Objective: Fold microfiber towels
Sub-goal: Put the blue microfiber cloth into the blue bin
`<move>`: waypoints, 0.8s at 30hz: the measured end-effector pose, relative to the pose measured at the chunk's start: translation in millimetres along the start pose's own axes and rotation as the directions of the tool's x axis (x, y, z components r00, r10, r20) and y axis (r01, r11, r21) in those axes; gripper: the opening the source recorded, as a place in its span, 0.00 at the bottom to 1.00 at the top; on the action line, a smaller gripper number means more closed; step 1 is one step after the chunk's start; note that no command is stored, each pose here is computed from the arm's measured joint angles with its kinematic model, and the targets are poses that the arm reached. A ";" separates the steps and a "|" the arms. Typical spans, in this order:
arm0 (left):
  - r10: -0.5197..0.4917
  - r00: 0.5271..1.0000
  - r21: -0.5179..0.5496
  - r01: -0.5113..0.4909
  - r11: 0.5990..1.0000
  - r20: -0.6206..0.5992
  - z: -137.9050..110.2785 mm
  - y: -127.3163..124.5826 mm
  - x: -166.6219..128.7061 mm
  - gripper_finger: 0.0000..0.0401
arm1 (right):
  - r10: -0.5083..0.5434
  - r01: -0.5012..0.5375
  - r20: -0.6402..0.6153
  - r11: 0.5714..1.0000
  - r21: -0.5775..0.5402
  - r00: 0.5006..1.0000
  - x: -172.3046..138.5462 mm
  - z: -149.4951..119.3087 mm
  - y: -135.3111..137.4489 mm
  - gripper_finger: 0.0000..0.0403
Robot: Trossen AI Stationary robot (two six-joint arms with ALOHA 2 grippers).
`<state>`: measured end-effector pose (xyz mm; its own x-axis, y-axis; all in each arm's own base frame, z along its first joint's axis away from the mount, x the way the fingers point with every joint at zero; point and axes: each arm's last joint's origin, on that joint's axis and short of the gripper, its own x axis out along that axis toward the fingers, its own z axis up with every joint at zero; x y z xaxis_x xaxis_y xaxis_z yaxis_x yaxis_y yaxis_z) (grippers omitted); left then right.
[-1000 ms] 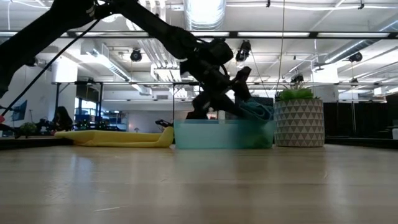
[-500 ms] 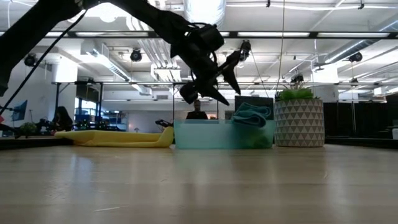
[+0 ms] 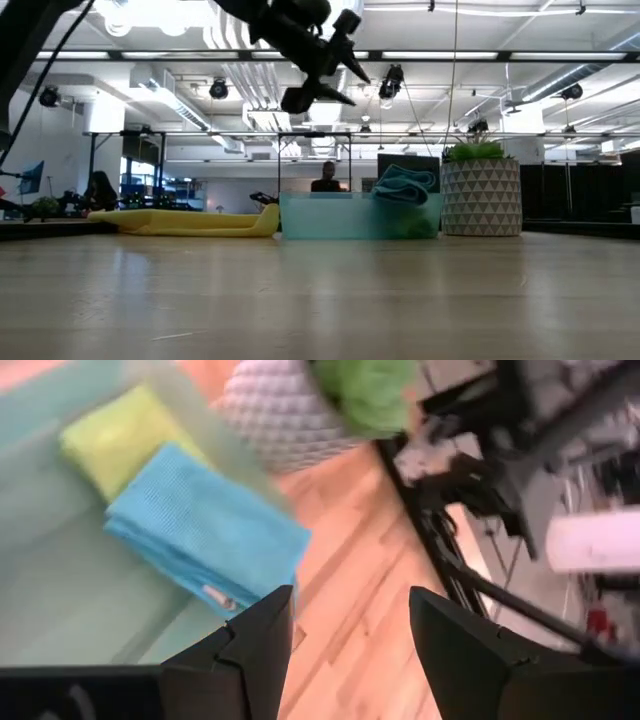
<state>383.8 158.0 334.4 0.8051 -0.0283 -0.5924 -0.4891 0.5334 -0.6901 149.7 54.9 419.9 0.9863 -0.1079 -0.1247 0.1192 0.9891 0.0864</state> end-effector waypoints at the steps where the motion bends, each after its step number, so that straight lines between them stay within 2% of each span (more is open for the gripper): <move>1: -0.009 1.000 0.035 0.009 0.999 0.009 -0.3 -3.3 -5.2 0.46 | -0.002 0.002 -0.003 1.000 0.000 1.000 1.3 -0.6 0.3 0.20; 4: -0.024 0.999 0.175 0.019 0.984 0.022 -1.8 -7.5 -15.3 0.46 | -0.026 0.026 -0.015 1.000 0.013 1.000 7.3 -2.5 -0.6 0.20; 7: -0.049 0.999 0.393 0.043 0.918 0.004 -2.3 -9.6 -18.3 0.46 | -0.063 0.064 -0.027 0.998 0.018 0.998 14.8 -4.0 -3.3 0.20; 8: -0.039 0.999 0.478 0.037 0.878 -0.006 -3.3 -8.6 -18.1 0.46 | -0.077 0.077 -0.031 0.997 0.016 0.997 17.5 -4.5 -4.5 0.20; 9: -0.014 1.000 0.574 0.022 0.819 -0.018 -4.6 -5.7 -15.7 0.46 | -0.091 0.091 -0.030 0.996 0.018 0.995 20.2 -4.5 -5.9 0.20; 12: 0.074 0.995 0.799 0.009 0.601 -0.068 -9.7 5.1 -6.4 0.46 | -0.128 0.129 -0.026 0.991 0.041 0.991 26.0 -0.7 -11.5 0.20; 13: 0.101 0.991 0.830 0.018 0.557 -0.089 -11.6 8.9 -2.3 0.46 | -0.134 0.135 -0.021 0.989 0.057 0.991 27.1 1.9 -13.3 0.20; 14: 0.120 0.987 0.843 0.024 0.538 -0.105 -12.7 12.7 2.5 0.46 | -0.137 0.138 -0.015 0.988 0.072 0.990 27.5 5.0 -15.1 0.20; 17: 0.193 0.969 0.825 0.018 0.565 -0.154 -10.8 34.4 19.3 0.46 | -0.148 0.144 0.026 0.983 0.113 0.989 26.9 17.9 -18.4 0.20; 18: 0.220 0.959 0.826 0.024 0.563 -0.177 -10.3 43.6 24.7 0.46 | -0.151 0.145 0.036 0.982 0.119 0.988 26.3 21.9 -19.0 0.20; 19: 0.248 0.950 0.843 0.026 0.538 -0.188 -8.9 51.9 28.6 0.46 | -0.154 0.147 0.047 0.981 0.125 0.987 25.7 26.8 -19.4 0.20; 23: 0.336 0.925 0.933 0.047 0.357 -0.175 -4.5 69.0 34.9 0.46 | -0.169 0.154 0.094 0.978 0.142 0.981 21.5 45.4 -21.8 0.20; 24: 0.344 0.922 0.939 0.050 0.341 -0.174 -3.7 72.4 38.0 0.46 | -0.175 0.160 0.099 0.977 0.141 0.980 21.1 48.6 -22.5 0.20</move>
<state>377.7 192.4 260.4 0.5157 0.0101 -0.8567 0.1890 0.9739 0.1253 173.3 25.5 463.3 0.9567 -0.2883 -0.0397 0.2902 0.9349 0.2043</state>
